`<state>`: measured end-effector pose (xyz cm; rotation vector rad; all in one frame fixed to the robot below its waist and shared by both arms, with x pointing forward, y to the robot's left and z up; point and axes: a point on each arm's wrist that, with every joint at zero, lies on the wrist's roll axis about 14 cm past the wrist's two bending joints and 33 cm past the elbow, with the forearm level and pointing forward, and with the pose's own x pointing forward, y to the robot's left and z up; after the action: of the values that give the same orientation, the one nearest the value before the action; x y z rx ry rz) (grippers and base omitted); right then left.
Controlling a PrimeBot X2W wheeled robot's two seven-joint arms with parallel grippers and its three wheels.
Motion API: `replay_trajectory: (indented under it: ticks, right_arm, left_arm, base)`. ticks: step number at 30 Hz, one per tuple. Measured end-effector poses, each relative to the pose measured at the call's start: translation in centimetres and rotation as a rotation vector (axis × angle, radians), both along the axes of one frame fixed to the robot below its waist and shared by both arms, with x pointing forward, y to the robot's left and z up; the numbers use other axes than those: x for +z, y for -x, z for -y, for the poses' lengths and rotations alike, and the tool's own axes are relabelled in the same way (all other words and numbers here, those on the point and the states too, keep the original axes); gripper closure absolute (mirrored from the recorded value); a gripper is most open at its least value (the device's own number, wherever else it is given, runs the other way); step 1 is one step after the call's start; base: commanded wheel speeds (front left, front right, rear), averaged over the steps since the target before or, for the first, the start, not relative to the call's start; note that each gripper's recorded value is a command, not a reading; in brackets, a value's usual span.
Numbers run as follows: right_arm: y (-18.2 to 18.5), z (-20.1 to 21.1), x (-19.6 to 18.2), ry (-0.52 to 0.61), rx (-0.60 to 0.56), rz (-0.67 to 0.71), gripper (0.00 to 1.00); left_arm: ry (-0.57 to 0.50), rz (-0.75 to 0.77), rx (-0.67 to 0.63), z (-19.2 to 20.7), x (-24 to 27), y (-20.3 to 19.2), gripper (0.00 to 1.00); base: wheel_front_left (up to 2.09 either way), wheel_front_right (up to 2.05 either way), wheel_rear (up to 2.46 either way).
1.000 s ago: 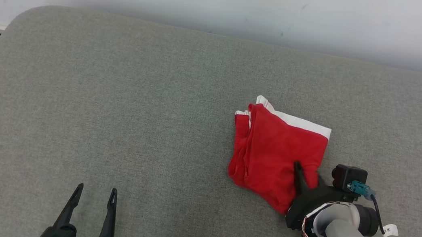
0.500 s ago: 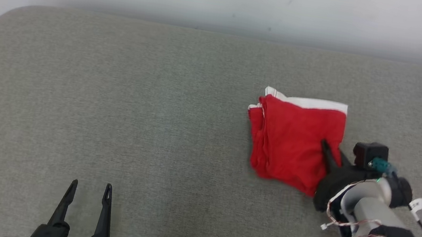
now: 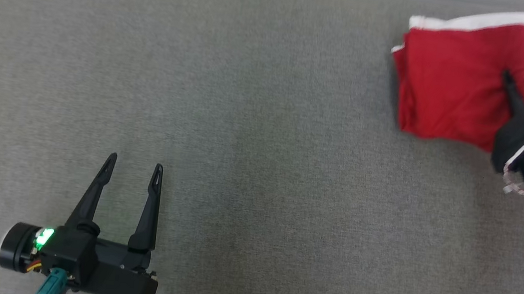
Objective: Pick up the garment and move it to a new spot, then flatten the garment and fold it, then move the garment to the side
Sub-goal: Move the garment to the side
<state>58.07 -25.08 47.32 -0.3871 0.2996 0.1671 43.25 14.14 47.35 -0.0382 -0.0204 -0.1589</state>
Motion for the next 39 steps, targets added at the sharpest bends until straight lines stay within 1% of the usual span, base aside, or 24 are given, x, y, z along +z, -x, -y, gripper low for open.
replay_trajectory:
  ticks: [1,2,11,16,24,32,39]
  right_arm:
    - [-0.4,0.9,0.1,0.018,-0.011,-0.002,1.00]
    - [-0.4,0.9,0.1,0.018,-0.011,-0.002,1.00]
    - [-2.0,7.9,0.7,0.163,-0.098,-0.031,1.00]
    - [-2.0,11.8,1.4,0.270,-0.135,-0.053,1.00]
    - [-1.2,17.5,3.8,0.394,-0.221,-0.059,1.00]
    - [-0.9,20.7,5.4,0.500,-0.262,-0.073,1.00]
    - [-1.9,20.7,4.5,0.526,-0.258,-0.093,1.00]
  left_arm:
    - [0.002,-0.002,-0.010,0.3,-0.2,-0.4,0.00]
    - [0.002,-0.002,-0.010,0.3,-0.2,-0.4,0.00]
    - [-0.002,-0.024,-0.094,2.4,-2.6,-3.1,0.00]
    - [0.005,-0.012,-0.139,3.8,-3.2,-4.3,0.00]
    - [0.026,0.010,-0.209,6.0,-3.9,-5.8,0.00]
    - [0.039,0.014,-0.247,7.2,-4.9,-6.6,0.00]
    - [0.044,0.008,-0.261,7.5,-5.7,-6.9,0.00]
  base:
    - [0.00,0.00,0.00]
    - [0.00,0.00,0.00]
    - [0.00,0.00,0.00]
    - [0.00,0.00,0.00]
    - [0.00,0.00,0.00]
    - [0.00,0.00,0.00]
    - [0.00,0.00,0.00]
